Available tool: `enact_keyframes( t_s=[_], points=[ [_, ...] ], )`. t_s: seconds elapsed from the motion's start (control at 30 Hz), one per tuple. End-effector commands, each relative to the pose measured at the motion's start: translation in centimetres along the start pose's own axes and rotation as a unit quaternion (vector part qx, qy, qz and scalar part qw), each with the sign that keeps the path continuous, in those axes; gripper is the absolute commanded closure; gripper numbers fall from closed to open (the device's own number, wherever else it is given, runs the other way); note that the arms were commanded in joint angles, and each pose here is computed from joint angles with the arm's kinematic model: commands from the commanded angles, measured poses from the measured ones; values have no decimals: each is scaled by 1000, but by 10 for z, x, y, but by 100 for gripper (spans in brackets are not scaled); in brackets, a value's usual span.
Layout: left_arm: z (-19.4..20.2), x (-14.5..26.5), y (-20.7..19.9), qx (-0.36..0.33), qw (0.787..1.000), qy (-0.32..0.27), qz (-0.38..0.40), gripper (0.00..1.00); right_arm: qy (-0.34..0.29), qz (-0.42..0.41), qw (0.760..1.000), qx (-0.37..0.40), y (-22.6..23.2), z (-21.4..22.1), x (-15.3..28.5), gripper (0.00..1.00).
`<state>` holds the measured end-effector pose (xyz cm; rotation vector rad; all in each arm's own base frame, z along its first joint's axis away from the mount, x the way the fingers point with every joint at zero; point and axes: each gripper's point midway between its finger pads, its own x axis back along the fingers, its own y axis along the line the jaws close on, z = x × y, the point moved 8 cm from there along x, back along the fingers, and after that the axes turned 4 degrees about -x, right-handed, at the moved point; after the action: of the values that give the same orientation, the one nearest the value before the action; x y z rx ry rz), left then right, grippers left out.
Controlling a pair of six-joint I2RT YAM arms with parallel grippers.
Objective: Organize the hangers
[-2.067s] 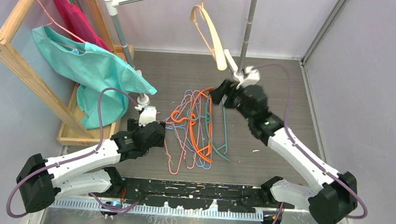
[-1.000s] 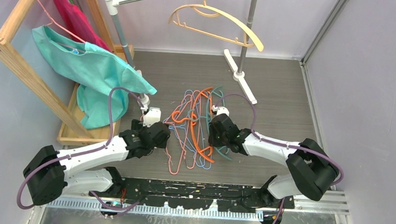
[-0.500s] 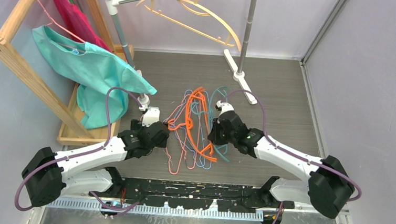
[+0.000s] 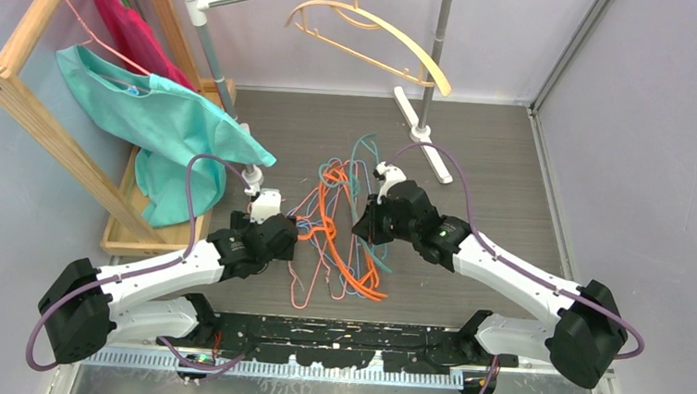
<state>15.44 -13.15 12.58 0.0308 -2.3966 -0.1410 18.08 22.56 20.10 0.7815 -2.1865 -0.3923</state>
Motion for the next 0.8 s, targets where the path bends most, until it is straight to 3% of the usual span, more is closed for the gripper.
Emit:
enact_keyframes(
  t_s=[0.0,0.2,0.37,0.77],
  points=[
    [-5,0,-4,21,1000,-17,5,2,-16,5,1000,12,-4,2,-3,98],
    [-5,-1,-5,17,1000,-15,1,2,-29,-92,995,24,27,-19,7,99],
    [-11,-1,-7,15,1000,-15,-2,2,-55,-218,974,31,81,-64,28,99],
    [-20,5,-5,11,1000,-25,-8,2,-102,-348,931,52,145,-125,58,99]
  ],
)
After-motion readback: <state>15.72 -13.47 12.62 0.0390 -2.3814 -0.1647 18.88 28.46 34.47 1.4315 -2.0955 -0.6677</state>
